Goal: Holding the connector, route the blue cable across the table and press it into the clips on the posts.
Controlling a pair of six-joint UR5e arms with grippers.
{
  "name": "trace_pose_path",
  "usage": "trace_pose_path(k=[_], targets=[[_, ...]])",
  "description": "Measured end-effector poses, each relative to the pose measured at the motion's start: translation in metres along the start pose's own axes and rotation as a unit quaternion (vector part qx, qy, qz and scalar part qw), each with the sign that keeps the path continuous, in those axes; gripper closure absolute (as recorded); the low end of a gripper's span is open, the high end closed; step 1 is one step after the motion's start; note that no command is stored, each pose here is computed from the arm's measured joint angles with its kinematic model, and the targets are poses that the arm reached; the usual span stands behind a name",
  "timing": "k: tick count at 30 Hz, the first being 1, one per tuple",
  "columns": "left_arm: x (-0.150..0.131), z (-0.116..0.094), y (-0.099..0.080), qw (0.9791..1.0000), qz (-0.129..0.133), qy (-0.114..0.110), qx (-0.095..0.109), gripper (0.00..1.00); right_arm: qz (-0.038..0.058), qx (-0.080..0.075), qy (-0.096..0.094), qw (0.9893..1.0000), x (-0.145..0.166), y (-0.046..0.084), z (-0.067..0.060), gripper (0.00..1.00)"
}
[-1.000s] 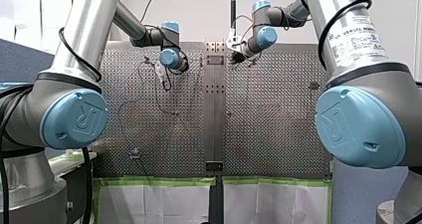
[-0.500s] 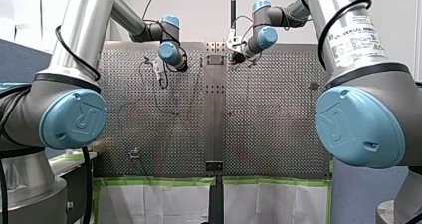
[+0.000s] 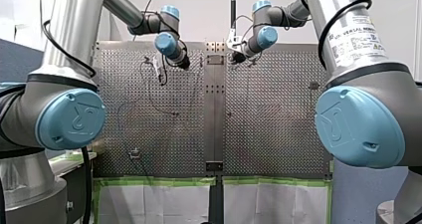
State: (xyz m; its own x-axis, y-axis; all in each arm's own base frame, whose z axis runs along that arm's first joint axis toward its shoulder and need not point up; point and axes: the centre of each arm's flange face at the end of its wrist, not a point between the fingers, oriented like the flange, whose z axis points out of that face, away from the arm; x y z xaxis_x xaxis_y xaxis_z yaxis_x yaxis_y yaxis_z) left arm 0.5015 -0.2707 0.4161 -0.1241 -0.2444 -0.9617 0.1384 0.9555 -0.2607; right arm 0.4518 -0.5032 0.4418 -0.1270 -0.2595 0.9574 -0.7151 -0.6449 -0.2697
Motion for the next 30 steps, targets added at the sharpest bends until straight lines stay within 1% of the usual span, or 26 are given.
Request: trace_pose_path(k=[4, 9, 14, 19, 22, 26, 30], targets=[[-0.004, -0.011, -0.004, 1.0, 0.0, -0.002, 0.004, 0.0, 0.0001, 0.0, 0.0, 1.0, 0.0, 0.0, 0.0, 1.0], [-0.017, -0.031, -0.014, 0.9998, -0.001, -0.008, 0.018, 0.0, 0.0004, 0.0, -0.001, 1.0, 0.0, 0.0, 0.0, 1.0], [-0.027, -0.053, -0.029, 0.9995, 0.009, -0.001, 0.031, 0.0, 0.0009, 0.0, -0.001, 1.0, 0.0, 0.0, -0.001, 1.0], [-0.028, -0.065, -0.043, 0.9989, 0.02, 0.002, 0.042, 0.0, 0.0009, -0.002, 0.0, 1.0, 0.001, 0.001, -0.001, 1.0], [-0.027, -0.07, -0.052, 0.9987, 0.024, -0.003, 0.046, 0.0, 0.0002, -0.007, 0.0, 1.0, 0.002, 0.004, -0.001, 1.0], [-0.024, -0.073, -0.066, 0.9984, 0.023, -0.016, 0.05, 0.0, -0.002, -0.019, 0.002, 0.9998, 0.003, 0.01, -0.001, 1.0], [-0.018, -0.074, -0.078, 0.9983, 0.024, -0.018, 0.051, 0.0, -0.0043, -0.027, 0.003, 0.9996, 0.003, 0.013, -0.002, 1.0]])
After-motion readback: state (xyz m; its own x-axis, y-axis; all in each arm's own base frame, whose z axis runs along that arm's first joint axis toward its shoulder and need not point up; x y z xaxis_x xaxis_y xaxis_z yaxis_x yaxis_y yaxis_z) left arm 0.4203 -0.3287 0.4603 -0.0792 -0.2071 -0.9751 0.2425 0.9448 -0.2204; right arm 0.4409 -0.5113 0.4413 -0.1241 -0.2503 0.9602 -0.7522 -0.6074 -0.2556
